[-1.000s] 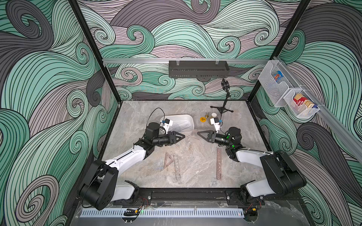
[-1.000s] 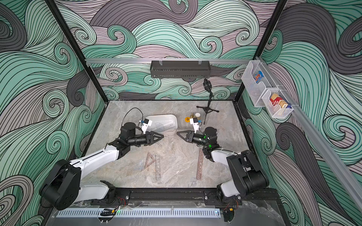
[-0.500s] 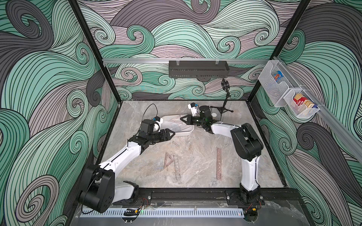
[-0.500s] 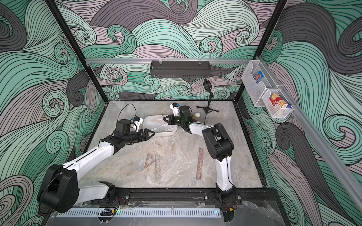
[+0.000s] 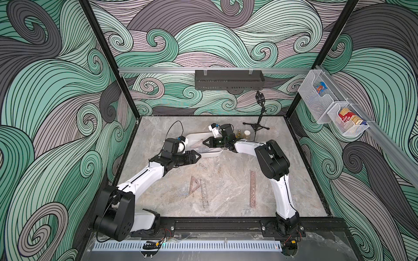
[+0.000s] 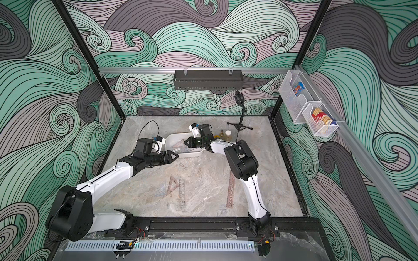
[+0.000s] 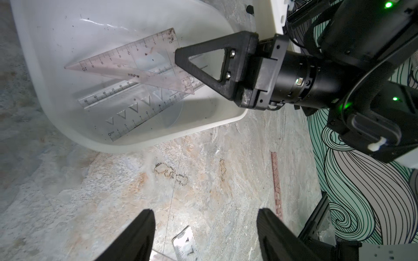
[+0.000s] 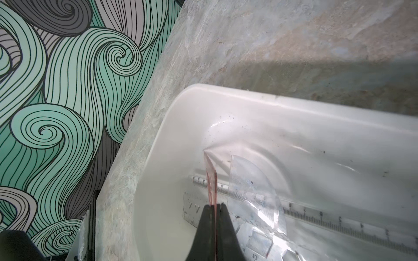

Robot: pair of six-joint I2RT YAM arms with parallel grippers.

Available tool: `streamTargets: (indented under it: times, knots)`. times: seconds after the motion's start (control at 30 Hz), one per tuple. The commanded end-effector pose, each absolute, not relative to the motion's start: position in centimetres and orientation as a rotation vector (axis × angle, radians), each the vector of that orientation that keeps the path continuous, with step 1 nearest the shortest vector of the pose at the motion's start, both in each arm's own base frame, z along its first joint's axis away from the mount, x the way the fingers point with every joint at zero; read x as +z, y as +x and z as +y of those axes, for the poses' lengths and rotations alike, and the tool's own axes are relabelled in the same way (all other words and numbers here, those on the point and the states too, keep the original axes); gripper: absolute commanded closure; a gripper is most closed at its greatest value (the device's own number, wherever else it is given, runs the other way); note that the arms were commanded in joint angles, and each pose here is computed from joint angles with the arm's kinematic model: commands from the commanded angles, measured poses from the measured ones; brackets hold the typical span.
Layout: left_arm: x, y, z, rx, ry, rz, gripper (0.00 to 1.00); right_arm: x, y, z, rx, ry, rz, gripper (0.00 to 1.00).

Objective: Put the scattered rulers into the storage box
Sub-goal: Place the ruler in the storage box, then move the ruler to the center of the board.

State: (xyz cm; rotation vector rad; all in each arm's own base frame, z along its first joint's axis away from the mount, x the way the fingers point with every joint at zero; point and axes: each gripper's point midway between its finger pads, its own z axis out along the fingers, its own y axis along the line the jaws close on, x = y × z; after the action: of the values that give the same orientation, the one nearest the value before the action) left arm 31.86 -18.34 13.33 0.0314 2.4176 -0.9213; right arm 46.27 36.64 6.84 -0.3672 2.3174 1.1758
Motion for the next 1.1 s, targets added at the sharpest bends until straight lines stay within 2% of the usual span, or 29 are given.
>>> streamTargets:
  times: [0.0,0.23,0.4,0.53,0.7,0.73,0.8,0.93,1.07]
  knots:
    - [14.1,32.6,-18.2,-0.902,0.046,2.403,0.25,5.9,46.3,36.9,1.147,-0.401,2.339,0.87]
    - [14.3,32.7,-18.2,-0.91,0.045,2.396,0.25,7.1,47.1,36.4,1.088,-0.429,2.349,0.7]
    - [14.8,32.7,-18.4,-0.928,0.047,2.38,0.25,11.5,47.9,35.4,0.999,-0.449,2.297,0.57]
    - [14.9,32.2,-18.7,-0.96,0.048,2.378,0.25,14.8,46.5,33.2,0.903,-0.427,2.277,0.52]
    - [15.1,30.3,-21.3,-1.017,0.1,2.384,0.25,13.0,39.8,25.5,0.635,-0.23,2.376,0.49]
    - [15.1,29.8,-22.1,-1.022,0.123,2.387,0.25,12.0,37.8,23.4,0.572,-0.169,2.401,0.42]
    - [15.1,28.7,-23.5,-1.037,0.152,2.387,0.25,10.5,34.1,19.9,0.496,-0.069,2.438,0.39]
    - [14.4,26.9,-25.7,-1.094,0.191,2.396,0.24,6.9,27.4,13.5,0.337,0.171,2.506,0.38]
    - [13.8,26.0,-26.8,-1.103,0.217,2.415,0.25,4.6,23.4,10.1,0.282,0.367,2.533,0.38]
